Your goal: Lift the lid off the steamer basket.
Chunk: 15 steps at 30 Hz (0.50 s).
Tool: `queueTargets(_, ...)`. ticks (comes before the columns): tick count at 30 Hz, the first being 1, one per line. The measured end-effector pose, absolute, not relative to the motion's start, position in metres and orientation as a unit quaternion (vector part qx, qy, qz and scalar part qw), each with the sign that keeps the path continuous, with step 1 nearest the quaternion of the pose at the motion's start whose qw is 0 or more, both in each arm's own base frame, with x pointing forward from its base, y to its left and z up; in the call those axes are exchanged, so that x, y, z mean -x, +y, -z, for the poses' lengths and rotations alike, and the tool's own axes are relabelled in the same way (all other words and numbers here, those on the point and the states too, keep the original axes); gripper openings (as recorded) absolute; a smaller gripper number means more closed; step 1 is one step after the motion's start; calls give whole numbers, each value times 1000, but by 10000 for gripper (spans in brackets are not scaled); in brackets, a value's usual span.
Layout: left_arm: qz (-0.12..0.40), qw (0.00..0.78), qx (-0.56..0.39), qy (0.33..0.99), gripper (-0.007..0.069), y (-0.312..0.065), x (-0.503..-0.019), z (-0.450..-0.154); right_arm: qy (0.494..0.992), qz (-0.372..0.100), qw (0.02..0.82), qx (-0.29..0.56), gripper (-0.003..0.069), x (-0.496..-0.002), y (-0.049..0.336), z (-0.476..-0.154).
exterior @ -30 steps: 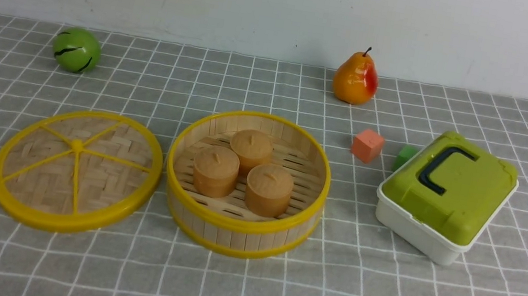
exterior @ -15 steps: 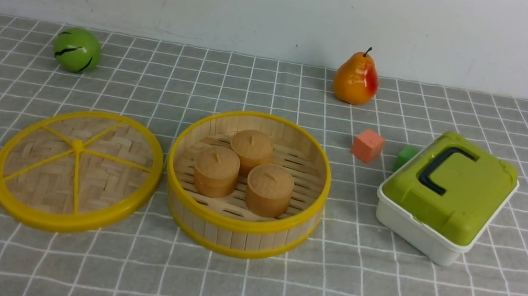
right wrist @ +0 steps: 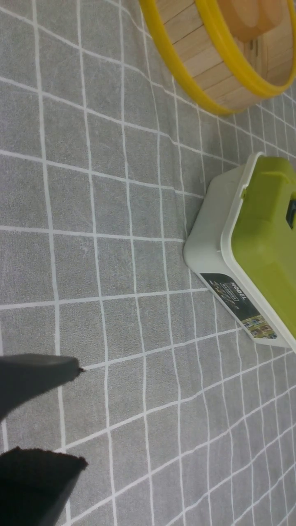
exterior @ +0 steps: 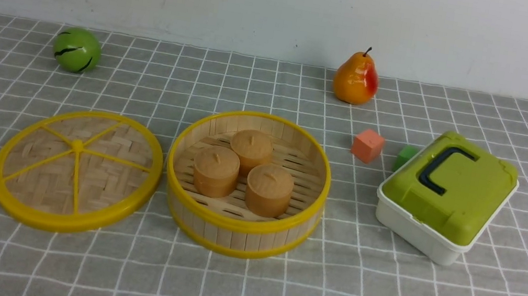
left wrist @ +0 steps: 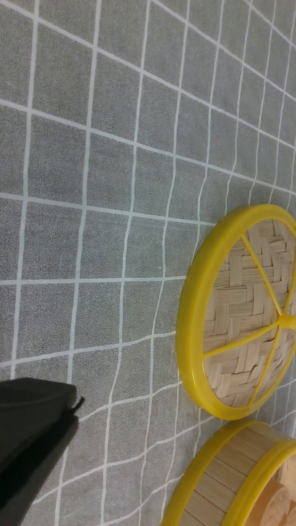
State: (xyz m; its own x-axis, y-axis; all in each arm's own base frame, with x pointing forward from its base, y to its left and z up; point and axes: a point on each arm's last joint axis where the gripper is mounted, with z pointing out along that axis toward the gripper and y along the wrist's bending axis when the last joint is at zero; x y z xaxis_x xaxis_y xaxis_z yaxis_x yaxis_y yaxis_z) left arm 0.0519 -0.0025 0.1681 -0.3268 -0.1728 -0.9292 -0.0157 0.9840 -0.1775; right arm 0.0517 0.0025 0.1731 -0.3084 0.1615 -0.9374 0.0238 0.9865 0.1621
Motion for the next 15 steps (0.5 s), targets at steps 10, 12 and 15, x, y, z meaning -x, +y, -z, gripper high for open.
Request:
queueTargets(10, 68, 577, 58, 812, 21, -3, -52, -168, 807, -59, 585, -57, 241, -52, 3, -173)
queueTargets(12, 68, 577, 58, 812, 22, -3, -52, -168, 807, -59, 585, -57, 241, -52, 3, -173)
queueTargets(15, 68, 577, 58, 812, 28, -3, -52, -168, 807, -59, 585, -57, 241, -52, 3, -173)
